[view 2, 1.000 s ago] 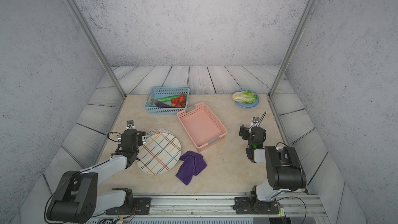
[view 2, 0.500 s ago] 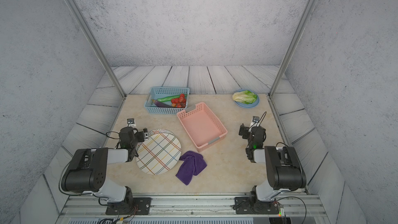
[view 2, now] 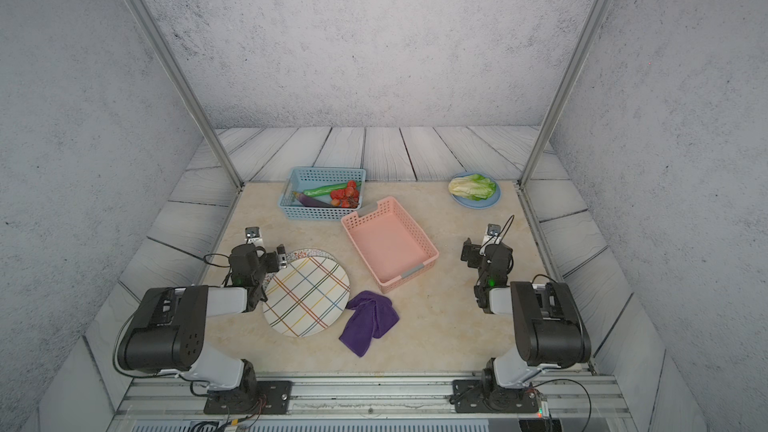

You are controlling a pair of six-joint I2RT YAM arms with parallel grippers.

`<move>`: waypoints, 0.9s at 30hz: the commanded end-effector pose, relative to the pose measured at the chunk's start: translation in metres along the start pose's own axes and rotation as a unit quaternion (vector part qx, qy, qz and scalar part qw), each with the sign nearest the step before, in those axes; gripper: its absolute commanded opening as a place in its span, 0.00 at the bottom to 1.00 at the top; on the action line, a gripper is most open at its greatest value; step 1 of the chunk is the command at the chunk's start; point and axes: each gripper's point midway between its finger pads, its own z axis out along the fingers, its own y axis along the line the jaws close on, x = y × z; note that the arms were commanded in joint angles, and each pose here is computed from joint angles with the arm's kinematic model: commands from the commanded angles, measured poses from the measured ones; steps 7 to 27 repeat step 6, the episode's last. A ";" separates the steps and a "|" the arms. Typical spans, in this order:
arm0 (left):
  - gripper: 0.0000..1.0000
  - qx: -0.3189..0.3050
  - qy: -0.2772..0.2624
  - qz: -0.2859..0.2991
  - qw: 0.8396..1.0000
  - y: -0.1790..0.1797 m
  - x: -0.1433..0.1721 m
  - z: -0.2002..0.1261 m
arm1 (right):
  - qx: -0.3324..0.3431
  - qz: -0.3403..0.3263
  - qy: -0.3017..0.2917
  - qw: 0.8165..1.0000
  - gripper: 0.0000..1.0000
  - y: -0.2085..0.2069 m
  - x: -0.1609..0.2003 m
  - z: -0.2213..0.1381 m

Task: Wipe the wet plate dry
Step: Reset both arms

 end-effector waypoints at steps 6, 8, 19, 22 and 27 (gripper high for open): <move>0.99 0.001 -0.018 0.002 1.000 0.000 -0.012 -0.001 | -0.008 -0.023 0.011 1.000 0.99 0.008 0.006 0.002; 0.99 0.001 -0.018 0.002 1.000 0.000 -0.012 -0.001 | -0.008 -0.023 0.011 1.000 0.99 0.008 0.006 0.002; 0.99 0.001 -0.018 0.002 1.000 0.000 -0.012 -0.001 | -0.008 -0.023 0.011 1.000 0.99 0.008 0.006 0.002; 0.99 0.001 -0.018 0.002 1.000 0.000 -0.012 -0.001 | -0.008 -0.023 0.011 1.000 0.99 0.008 0.006 0.002; 0.99 0.001 -0.018 0.002 1.000 0.000 -0.012 -0.001 | -0.008 -0.023 0.011 1.000 0.99 0.008 0.006 0.002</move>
